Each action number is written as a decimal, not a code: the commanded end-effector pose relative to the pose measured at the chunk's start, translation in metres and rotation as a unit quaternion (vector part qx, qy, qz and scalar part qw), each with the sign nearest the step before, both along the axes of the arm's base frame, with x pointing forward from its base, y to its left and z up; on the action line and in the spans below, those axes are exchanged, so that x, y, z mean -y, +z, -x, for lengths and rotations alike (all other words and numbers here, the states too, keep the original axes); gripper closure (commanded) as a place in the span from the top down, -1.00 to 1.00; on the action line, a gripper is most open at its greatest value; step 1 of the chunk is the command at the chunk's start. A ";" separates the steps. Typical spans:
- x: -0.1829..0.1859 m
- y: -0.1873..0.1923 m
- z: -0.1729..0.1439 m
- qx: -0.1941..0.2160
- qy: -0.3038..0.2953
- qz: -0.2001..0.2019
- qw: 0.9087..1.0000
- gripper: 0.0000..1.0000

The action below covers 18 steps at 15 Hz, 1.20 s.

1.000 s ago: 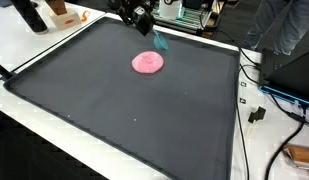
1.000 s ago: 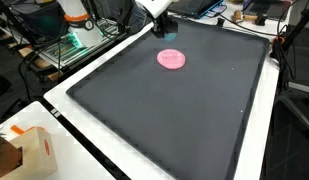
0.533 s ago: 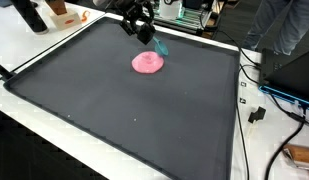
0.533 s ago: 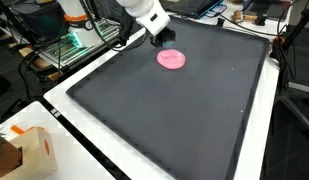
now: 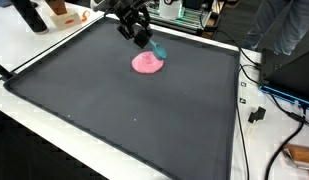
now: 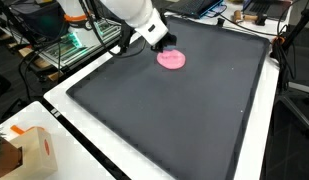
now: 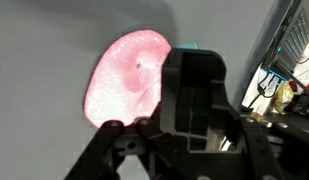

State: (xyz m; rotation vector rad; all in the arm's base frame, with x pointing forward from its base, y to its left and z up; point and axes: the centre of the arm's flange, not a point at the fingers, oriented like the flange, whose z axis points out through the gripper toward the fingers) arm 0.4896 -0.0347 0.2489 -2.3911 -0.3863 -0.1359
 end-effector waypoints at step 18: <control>0.026 -0.055 -0.005 -0.040 -0.050 0.010 0.998 -0.42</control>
